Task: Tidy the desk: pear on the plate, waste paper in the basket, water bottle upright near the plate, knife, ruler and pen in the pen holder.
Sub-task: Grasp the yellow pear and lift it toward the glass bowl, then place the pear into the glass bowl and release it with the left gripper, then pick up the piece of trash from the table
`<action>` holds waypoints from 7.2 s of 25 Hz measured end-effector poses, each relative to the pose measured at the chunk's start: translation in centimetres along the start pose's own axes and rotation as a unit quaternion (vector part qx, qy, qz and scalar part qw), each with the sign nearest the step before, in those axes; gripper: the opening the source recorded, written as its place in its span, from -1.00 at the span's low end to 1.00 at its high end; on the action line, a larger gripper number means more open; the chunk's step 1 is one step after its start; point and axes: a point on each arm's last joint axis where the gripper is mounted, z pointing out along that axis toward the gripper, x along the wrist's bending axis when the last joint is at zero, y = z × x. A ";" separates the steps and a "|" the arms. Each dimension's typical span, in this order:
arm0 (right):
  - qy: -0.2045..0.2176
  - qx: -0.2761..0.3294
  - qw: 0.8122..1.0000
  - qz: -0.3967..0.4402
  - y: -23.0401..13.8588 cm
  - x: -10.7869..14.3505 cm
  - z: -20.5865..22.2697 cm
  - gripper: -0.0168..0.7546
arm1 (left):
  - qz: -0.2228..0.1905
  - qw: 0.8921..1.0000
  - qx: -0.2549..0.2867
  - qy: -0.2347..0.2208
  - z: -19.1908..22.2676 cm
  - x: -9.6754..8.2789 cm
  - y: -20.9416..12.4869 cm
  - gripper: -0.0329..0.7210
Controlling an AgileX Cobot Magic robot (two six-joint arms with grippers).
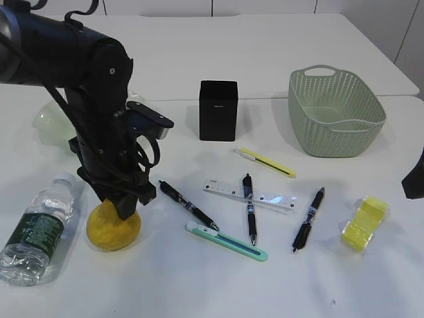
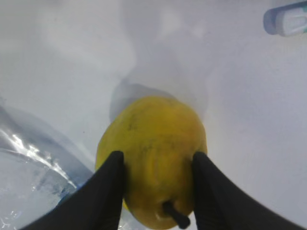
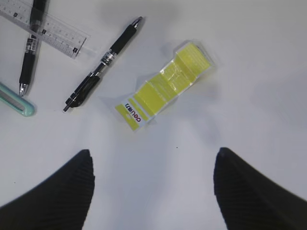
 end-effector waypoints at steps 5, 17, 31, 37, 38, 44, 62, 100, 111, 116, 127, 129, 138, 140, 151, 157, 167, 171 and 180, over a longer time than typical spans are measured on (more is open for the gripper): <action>0.000 0.000 1.000 0.000 0.0 0.0 0.0 0.53 | 0.000 1.000 0.000 0.000 0.0 0.0 0.0 -0.19; 0.001 0.000 1.000 -0.001 0.0 0.0 0.0 0.53 | 0.000 1.000 0.017 0.000 -0.2 0.0 -0.4 -0.22; 0.002 0.006 1.000 -0.001 -0.1 0.0 0.0 0.53 | -0.090 0.980 -0.159 0.074 -9.6 6.7 2.2 -0.23; 0.002 0.006 1.000 -0.001 -0.1 0.0 0.0 0.53 | -0.161 0.961 -0.207 0.090 -11.6 12.3 2.6 -0.23; 0.002 0.006 1.000 -0.001 -0.1 0.0 0.0 0.53 | -0.171 0.959 -0.208 0.087 -11.3 13.0 2.7 -0.23; 0.002 0.007 1.000 -0.002 -0.1 0.0 0.0 0.52 | -0.198 0.958 -0.192 0.073 -7.6 15.5 4.4 -0.23; 0.000 0.012 1.000 -0.004 -0.2 0.0 0.0 0.52 | -0.235 0.958 -0.159 0.031 0.7 18.3 8.3 -0.08; -0.005 0.038 0.999 -0.011 -0.7 -0.1 0.0 0.52 | -0.217 0.967 -0.106 0.076 -12.6 14.0 -5.4 0.47; 0.010 0.044 0.999 0.015 -0.8 0.2 0.0 0.52 | -0.225 0.967 -0.114 0.024 -10.7 9.2 -13.7 0.47; 0.010 0.046 0.998 0.052 -0.8 0.2 0.0 0.52 | -0.242 0.960 -0.136 -0.016 -9.8 6.9 -16.8 0.47; 0.020 0.086 0.989 0.120 1.5 -0.1 4.2 0.52 | -0.244 0.959 -0.142 -0.019 -9.6 6.5 -17.5 0.47; 0.026 0.089 0.985 0.143 2.3 -0.2 5.7 0.52 | -0.245 0.958 -0.146 -0.019 -9.6 6.5 -17.5 0.47; 0.011 0.106 0.949 0.297 4.2 -0.8 10.7 0.46 | -0.243 0.958 -0.149 -0.014 -9.6 6.6 -17.4 0.47; 0.006 0.101 0.939 0.328 4.4 -0.9 11.2 0.42 | -0.243 0.958 -0.152 -0.014 -9.6 6.6 -17.4 0.47; -0.080 0.093 0.912 0.391 4.6 -2.5 13.1 0.40 | -0.243 0.955 -0.172 -0.009 -9.7 6.8 -17.1 0.47; -0.082 0.088 0.911 0.394 6.3 -2.8 14.2 0.39 | -0.242 0.952 -0.189 -0.005 -9.8 6.9 -16.8 0.47; -0.104 0.112 0.902 0.403 6.1 -3.2 16.0 0.39 | -0.240 0.951 -0.197 0.000 -9.9 7.0 -16.7 0.47; -0.107 0.120 0.901 0.403 5.9 -3.2 16.7 0.39 | -0.240 0.951 -0.197 0.001 -9.9 7.1 -16.7 0.47; -0.108 0.121 0.901 0.403 5.8 -3.3 17.6 0.36 | -0.240 0.950 -0.198 0.001 -9.9 7.1 -16.7 0.47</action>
